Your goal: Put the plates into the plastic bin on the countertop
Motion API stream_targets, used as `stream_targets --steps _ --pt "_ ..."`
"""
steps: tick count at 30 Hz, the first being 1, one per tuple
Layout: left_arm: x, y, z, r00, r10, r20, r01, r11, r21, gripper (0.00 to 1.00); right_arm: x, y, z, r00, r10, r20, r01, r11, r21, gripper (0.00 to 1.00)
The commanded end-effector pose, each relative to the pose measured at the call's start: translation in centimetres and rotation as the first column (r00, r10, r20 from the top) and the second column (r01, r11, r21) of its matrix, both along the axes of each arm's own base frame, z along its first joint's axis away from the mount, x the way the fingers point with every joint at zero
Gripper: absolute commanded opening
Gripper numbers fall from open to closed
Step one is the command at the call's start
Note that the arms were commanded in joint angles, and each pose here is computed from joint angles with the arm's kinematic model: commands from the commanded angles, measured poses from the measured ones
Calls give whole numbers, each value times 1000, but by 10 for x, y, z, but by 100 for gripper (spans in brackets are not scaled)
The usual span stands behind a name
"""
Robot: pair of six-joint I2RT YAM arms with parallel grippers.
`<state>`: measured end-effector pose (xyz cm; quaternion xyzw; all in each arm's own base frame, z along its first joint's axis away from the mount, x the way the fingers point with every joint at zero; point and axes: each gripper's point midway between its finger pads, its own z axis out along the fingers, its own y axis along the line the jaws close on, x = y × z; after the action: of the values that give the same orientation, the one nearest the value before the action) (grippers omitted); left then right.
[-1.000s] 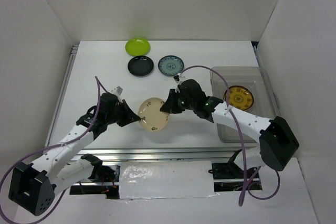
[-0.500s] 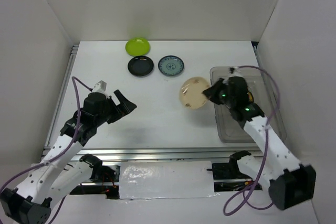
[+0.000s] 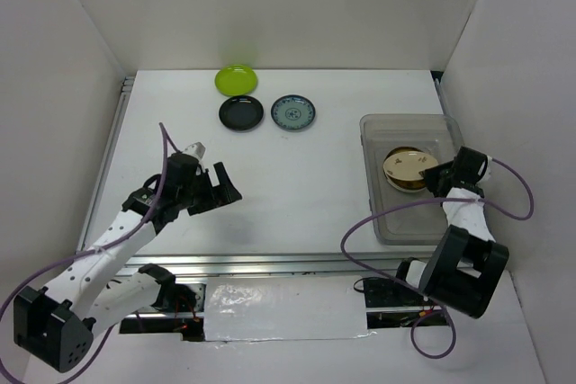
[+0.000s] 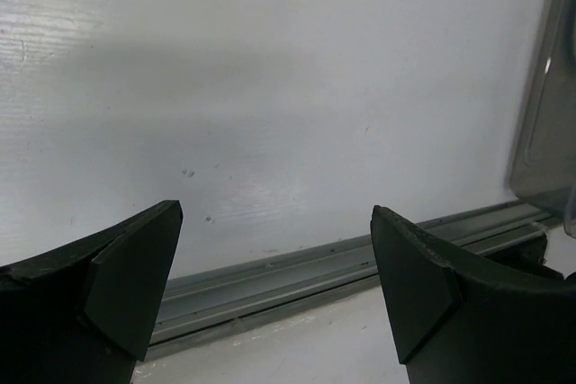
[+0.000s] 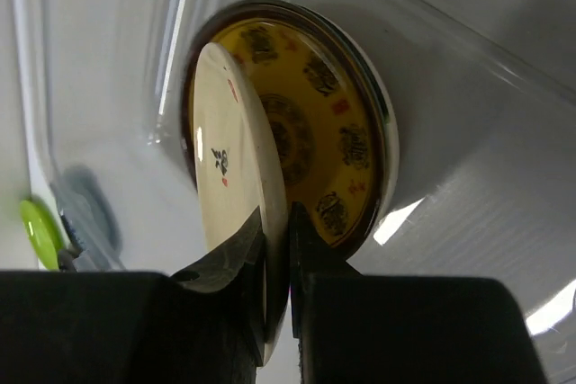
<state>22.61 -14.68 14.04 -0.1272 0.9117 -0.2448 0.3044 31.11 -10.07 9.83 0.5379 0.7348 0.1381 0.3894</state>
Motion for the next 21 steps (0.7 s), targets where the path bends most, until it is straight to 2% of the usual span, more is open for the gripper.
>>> stream_targets --steps 1,2,4,5,6,11,15,21 --pt "5 -11 17 992 -110 56 110 994 16 99 28 -7 28 992 -2 126 6 1000 -30 5" --pt "5 -11 18 992 -114 63 113 993 19 99 29 -9 27 993 -6 119 10 999 -32 9" --pt "4 -11 18 990 -121 73 120 993 19 99 29 -10 27 994 -16 108 20 999 -41 54" --pt "4 -10 20 989 -121 83 120 993 19 99 29 -9 32 994 -13 111 18 999 -48 68" --pt "3 -10 19 989 -124 86 123 992 21 99 25 -7 29 997 -17 78 21 999 -48 99" --pt "3 -2 13 993 -100 70 96 994 54 99 11 -2 36 999 -47 -21 44 988 -151 100" --pt "5 4 7 998 -50 43 47 997 67 99 -4 12 21 991 -19 -135 4 994 -109 100" --pt "21 3 0 1000 20 8 -20 999 39 99 -15 24 6 982 27 -187 -42 996 -77 100"
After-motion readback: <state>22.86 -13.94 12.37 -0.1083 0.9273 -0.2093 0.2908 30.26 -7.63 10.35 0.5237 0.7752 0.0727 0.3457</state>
